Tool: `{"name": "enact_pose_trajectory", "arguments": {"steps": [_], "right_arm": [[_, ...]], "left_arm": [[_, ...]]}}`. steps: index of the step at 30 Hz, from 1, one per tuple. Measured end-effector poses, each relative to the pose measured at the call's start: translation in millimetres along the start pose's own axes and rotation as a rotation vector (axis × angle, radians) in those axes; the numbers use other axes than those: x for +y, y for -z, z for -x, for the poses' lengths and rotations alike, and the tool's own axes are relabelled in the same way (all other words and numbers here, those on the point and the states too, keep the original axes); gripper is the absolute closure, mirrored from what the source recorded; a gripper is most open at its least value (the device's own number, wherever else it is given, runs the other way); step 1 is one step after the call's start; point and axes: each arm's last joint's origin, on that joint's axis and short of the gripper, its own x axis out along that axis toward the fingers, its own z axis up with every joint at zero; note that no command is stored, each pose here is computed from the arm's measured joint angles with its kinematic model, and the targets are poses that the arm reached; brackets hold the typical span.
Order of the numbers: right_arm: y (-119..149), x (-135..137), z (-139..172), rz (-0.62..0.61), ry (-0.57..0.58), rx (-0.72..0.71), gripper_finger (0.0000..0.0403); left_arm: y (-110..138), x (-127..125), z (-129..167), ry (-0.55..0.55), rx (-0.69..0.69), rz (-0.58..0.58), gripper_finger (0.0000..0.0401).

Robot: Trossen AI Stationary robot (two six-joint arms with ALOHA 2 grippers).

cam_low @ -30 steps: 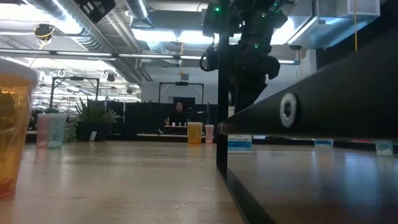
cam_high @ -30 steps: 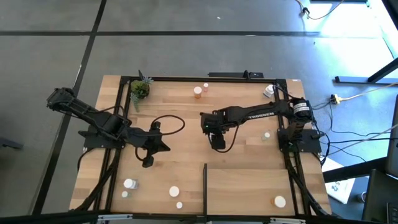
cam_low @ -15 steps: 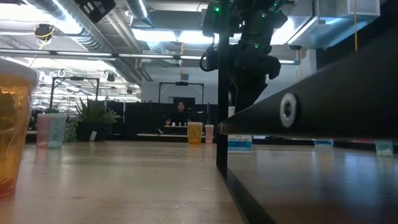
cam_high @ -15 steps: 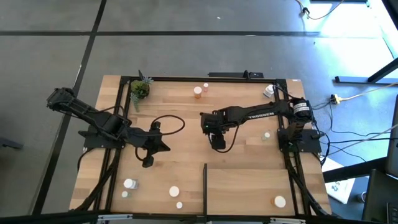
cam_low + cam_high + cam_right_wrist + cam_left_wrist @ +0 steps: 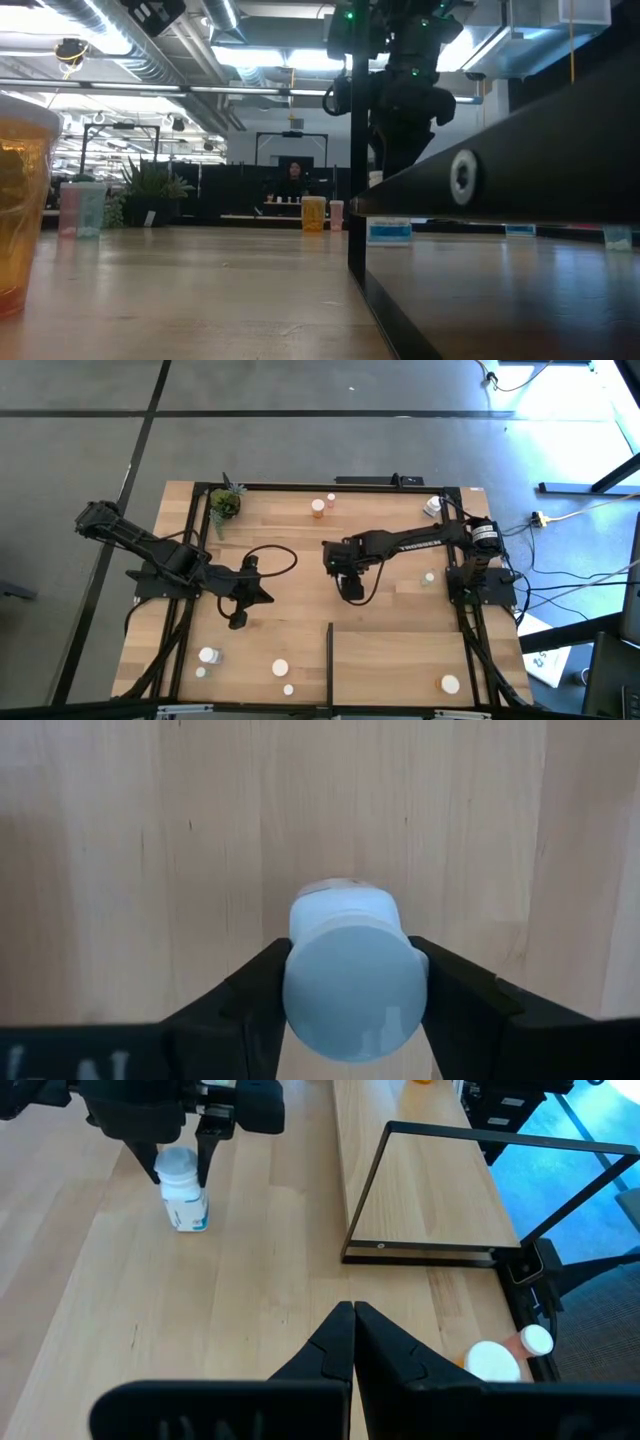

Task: Pick and place medicine bottles onto shelf by color
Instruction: Put the middle white pill bottle on the shelf

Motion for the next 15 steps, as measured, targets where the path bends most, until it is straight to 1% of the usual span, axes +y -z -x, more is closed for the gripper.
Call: {"name": "enact_pose_trajectory", "arguments": {"steps": [7,15], "right_arm": [[-5,0,9,0.005,0.001,0.005,0.021],[-14,10,23,0.084,-0.005,-0.03,0.021]], "left_arm": [[0,0,0,0.0,0.0,0.0,0.0401],[0,0,0,0.0,0.0,0.002,0.0401]]}}
